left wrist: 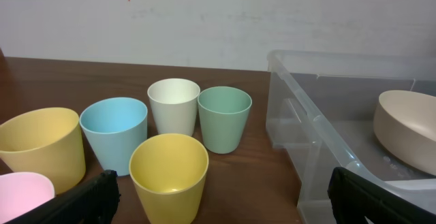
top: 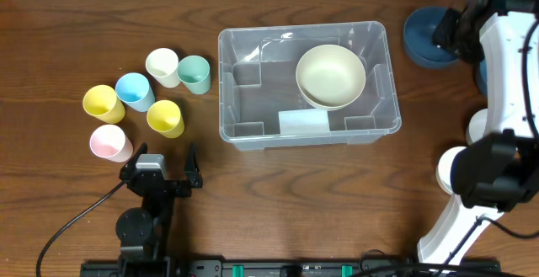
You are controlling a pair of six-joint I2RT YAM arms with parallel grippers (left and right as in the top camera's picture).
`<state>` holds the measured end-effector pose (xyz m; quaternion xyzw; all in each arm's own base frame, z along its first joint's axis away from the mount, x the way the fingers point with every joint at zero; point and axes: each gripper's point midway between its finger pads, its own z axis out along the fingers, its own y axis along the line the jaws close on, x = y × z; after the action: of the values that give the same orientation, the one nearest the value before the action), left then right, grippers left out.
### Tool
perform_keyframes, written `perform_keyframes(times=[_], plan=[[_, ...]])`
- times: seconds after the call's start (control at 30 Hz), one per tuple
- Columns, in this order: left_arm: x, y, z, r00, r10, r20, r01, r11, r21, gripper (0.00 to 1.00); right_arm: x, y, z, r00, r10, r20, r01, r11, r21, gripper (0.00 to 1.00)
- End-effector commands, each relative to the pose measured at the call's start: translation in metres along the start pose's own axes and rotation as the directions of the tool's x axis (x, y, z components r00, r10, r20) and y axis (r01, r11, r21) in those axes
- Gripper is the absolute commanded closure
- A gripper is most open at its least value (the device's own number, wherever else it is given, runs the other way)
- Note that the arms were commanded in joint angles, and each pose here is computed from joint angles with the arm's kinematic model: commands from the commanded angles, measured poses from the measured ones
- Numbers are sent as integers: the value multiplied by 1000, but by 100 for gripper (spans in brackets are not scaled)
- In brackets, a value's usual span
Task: Pack container
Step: 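Release the cream bowl and move the right gripper to the teal bowl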
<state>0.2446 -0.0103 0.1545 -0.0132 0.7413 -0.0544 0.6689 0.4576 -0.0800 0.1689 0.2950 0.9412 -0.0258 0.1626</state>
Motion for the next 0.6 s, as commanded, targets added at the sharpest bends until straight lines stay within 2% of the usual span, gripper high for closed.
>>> perform_keyframes(times=[0.0, 0.2, 0.57], plan=[[15, 0, 1, 999, 2, -45, -2, 1000, 5, 2, 8, 0, 34, 996, 58, -62, -61, 998, -33, 54], [15, 0, 1, 999, 2, -45, -2, 1000, 5, 2, 2, -4, 67, 990, 135, -50, -137, 990, -36, 57], [15, 0, 1, 999, 2, -45, -2, 1000, 5, 2, -4, -10, 104, 941, 338, 25, -337, 941, -30, 57]])
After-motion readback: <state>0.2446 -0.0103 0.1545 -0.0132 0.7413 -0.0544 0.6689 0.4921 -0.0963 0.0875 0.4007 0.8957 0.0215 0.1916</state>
